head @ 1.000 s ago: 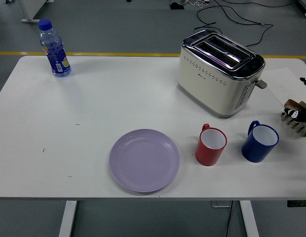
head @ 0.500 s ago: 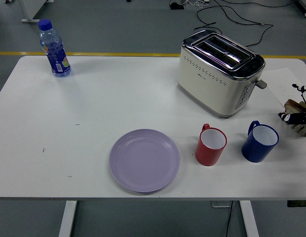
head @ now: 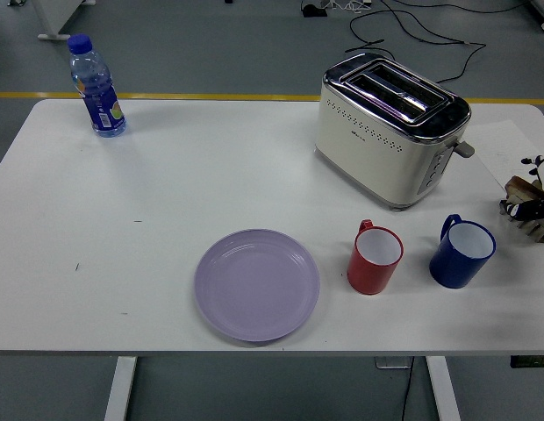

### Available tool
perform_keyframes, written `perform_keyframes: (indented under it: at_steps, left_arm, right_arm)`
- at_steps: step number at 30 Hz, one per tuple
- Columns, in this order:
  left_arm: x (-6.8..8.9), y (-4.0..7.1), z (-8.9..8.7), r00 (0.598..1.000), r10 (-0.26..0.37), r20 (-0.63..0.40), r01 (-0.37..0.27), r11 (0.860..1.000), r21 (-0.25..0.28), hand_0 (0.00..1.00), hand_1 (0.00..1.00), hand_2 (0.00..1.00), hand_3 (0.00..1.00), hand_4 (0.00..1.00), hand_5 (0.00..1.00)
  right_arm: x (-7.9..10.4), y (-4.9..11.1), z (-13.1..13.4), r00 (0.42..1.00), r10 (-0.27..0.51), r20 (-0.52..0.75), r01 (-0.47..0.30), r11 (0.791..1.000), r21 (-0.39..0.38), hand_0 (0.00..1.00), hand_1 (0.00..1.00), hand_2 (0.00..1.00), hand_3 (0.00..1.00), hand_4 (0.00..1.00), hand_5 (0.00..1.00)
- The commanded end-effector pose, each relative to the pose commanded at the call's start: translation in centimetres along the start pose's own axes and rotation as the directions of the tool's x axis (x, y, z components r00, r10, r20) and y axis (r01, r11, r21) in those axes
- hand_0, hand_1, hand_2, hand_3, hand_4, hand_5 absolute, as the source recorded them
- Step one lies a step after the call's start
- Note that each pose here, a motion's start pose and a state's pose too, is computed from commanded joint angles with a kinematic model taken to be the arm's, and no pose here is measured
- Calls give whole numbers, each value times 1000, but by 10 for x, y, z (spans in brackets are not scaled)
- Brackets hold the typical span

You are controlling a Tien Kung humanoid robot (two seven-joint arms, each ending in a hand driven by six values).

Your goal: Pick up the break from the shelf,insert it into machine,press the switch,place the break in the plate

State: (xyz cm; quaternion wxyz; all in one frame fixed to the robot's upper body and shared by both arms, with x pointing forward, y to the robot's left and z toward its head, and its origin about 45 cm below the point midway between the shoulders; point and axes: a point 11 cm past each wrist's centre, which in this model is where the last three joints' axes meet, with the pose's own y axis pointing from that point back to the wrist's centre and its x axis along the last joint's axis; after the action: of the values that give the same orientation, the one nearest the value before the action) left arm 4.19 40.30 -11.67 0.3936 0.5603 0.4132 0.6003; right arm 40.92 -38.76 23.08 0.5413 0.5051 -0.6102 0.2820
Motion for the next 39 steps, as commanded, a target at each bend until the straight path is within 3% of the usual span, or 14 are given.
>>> perform_keyframes:
  at_steps: [4,5,11,12,17,18,23,24,29,30,35,36,39]
  left_arm:
    - [0,0,1,1000,0,-1,0,1000,-1,671,591,620,659,386,998]
    - [0,0,1,1000,0,-2,0,1000,-1,671,591,619,659,384,998]
    - [0,0,1,1000,1,0,-1,1000,-1,671,591,619,659,384,998]
    - [0,0,1,1000,1,0,-1,1000,0,671,591,619,658,387,998]
    - [0,0,0,1000,1,3,-1,1000,2,671,591,619,658,387,998]
    - [0,0,0,1000,1,3,-1,1000,2,671,591,620,658,386,998]
    - [0,0,-2,1000,1,6,-1,1000,7,671,591,620,658,386,998]
    - [0,0,-2,1000,1,7,-1,1000,7,671,591,619,658,386,998]
    - [0,0,-3,1000,2,9,-2,1000,9,671,591,619,658,386,998]
    - [0,0,-3,1000,2,10,-2,1000,9,671,591,620,656,387,998]
    - [0,0,-4,1000,2,10,-2,1000,11,671,591,620,656,387,998]
    - [0,0,-5,1000,2,10,-3,1000,12,671,592,620,656,387,998]
    - [0,0,-5,1000,3,9,-3,1000,12,671,592,620,656,387,998]
  right_arm:
    - [1,-1,1,1000,12,-15,-13,1000,-19,701,651,658,768,774,135]
    - [2,-1,2,1000,16,-18,-17,1000,-26,619,586,594,707,727,116]
    - [2,-3,3,999,27,-41,-29,998,-48,619,586,594,707,727,116]
    - [2,-3,3,998,28,-48,-30,998,-50,537,533,540,619,664,71]
    - [0,-4,2,997,28,-67,-32,998,-54,537,533,540,619,664,71]
    - [0,-4,2,997,28,-71,-32,998,-54,475,480,503,547,604,28]
    - [1,-5,1,994,37,-102,-43,998,-56,475,480,503,547,604,28]
    - [1,-5,1,993,40,-107,-46,997,-56,404,423,468,522,558,2]
    - [3,-6,-1,992,50,-116,-57,997,-54,404,423,468,522,558,2]
    - [3,-6,-1,992,53,-116,-59,997,-54,361,395,452,508,453,2]
    - [11,-5,-3,990,96,-108,-101,994,-39,361,395,452,508,453,2]
    - [14,-5,-4,989,107,-105,-111,993,-35,393,378,435,500,376,2]
    - [23,-3,-5,985,139,-98,-141,990,-20,393,378,435,500,376,2]
